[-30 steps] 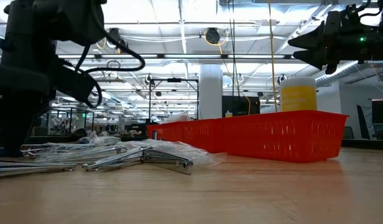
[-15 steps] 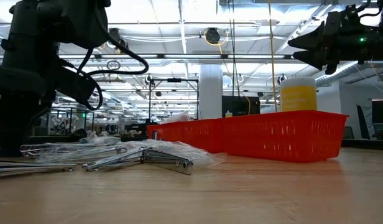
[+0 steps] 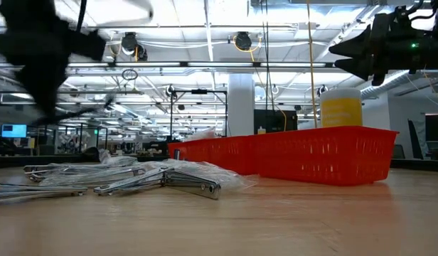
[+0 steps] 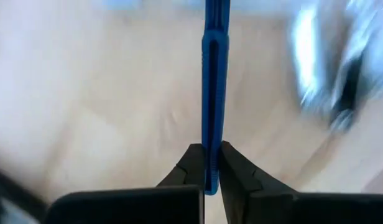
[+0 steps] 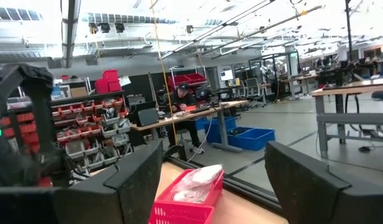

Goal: Pick & Place Travel size toiletries
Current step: Put the blue razor into the top middle red bin

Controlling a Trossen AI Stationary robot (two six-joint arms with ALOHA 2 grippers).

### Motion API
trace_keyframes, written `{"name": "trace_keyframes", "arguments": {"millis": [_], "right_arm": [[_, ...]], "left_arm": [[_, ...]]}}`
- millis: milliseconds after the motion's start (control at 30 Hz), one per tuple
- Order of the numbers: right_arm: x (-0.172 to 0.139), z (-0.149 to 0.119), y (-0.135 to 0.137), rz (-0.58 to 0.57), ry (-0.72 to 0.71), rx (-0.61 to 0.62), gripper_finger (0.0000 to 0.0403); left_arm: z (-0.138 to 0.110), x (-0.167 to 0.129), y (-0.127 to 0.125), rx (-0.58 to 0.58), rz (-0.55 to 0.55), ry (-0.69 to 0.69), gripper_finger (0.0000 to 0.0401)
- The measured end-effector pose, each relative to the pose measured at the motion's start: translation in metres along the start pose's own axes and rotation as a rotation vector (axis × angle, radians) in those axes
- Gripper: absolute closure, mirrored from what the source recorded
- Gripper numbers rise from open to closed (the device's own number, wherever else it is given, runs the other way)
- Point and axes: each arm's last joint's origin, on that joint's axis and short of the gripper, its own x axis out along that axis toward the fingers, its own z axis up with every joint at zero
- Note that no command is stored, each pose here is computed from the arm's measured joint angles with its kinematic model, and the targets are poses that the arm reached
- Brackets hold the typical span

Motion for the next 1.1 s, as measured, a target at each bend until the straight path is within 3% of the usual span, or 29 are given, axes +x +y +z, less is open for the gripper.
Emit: {"name": "trace_keyframes", "arguments": {"millis": [200, 367, 500, 633, 767, 900, 1100], "right_arm": [[0.004, -0.002, 0.004, 0.075, 0.011, 0.037, 0.0135], [0.013, -0.007, 0.008, 0.08, 0.031, 0.042, 0.0135], [0.02, -0.018, 0.011, 0.072, 0.1, 0.027, 0.0135], [0.031, -0.031, 0.016, 0.083, 0.224, -0.023, 0.0135], [0.052, -0.027, 0.027, 0.11, 0.23, -0.02, 0.0135], [0.073, -0.028, 0.038, 0.138, 0.214, 0.006, 0.0135], [0.11, -0.03, 0.063, 0.334, 0.214, -0.014, 0.0135]], "left_arm": [[0.02, -0.035, 0.016, 0.084, 0.057, -0.611, 0.0389], [0.053, -0.038, 0.023, 0.186, 0.028, -0.889, 0.0395], [0.083, -0.034, 0.027, 0.283, -0.123, -1.096, 0.039], [0.111, -0.023, 0.03, 0.372, -0.263, -1.22, 0.0394], [0.134, -0.004, 0.032, 0.411, -0.35, -1.25, 0.0392], [0.149, 0.011, 0.034, 0.416, -0.337, -1.22, 0.0388], [0.162, 0.017, 0.044, 0.396, -0.322, -1.213, 0.039]]}}
